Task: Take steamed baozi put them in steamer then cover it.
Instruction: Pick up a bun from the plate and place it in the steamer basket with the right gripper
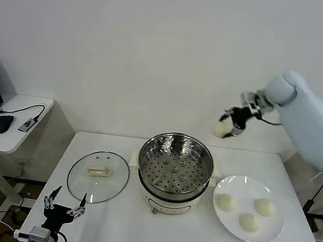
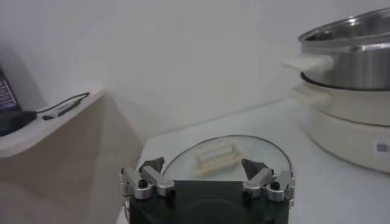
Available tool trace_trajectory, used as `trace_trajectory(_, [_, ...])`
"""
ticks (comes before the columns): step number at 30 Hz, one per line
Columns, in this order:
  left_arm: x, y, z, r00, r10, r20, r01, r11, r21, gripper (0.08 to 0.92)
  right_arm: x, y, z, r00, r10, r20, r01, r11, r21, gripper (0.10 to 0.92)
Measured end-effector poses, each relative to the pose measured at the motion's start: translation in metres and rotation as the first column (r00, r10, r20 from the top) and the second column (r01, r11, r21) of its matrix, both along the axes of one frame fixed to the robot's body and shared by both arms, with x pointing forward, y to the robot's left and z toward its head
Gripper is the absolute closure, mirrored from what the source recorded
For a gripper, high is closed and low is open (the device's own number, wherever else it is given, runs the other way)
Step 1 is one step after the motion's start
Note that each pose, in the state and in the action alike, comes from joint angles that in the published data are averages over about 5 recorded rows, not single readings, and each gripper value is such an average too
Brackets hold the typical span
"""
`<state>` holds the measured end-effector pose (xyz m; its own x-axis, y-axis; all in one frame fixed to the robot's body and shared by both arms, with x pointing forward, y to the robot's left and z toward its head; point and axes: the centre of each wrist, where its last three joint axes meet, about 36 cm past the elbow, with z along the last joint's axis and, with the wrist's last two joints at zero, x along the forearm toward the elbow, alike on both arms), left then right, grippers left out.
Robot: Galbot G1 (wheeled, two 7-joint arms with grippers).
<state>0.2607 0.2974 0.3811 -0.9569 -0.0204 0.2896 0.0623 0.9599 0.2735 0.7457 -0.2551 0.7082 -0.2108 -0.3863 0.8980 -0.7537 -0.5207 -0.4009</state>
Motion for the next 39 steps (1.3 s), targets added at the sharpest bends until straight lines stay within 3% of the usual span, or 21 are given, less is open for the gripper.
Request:
trace_trajectory(8, [-0.005, 0.0, -0.001, 0.9999, 0.011, -0.01, -0.011, 1.0, 0.003, 0.177, 0.005, 0.055, -0.011, 0.945, 0.325, 0.025, -0.321, 0.94, -0.113, 0.377])
trace_trajectory(16, [-0.011, -0.002, 0.0, 0.9998, 0.015, -0.015, -0.015, 1.0, 0.004, 0.177, 0.0, 0.102, -0.027, 0.857, 0.515, 0.0, -0.503, 0.837, -0.216, 0.377])
trace_trajectory(26, [-0.015, -0.003, 0.0, 0.9995, 0.027, -0.018, -0.027, 1.0, -0.002, 0.177, 0.001, 0.136, -0.052, 0.802, 0.597, -0.021, -0.573, 0.76, -0.307, 0.377])
trace_trajectory(39, [-0.015, -0.001, -0.006, 0.9989, 0.036, -0.029, -0.036, 0.999, 0.0, 0.177, 0.003, 0.154, -0.092, 0.784, 0.62, -0.028, -0.595, 0.737, -0.32, 0.377])
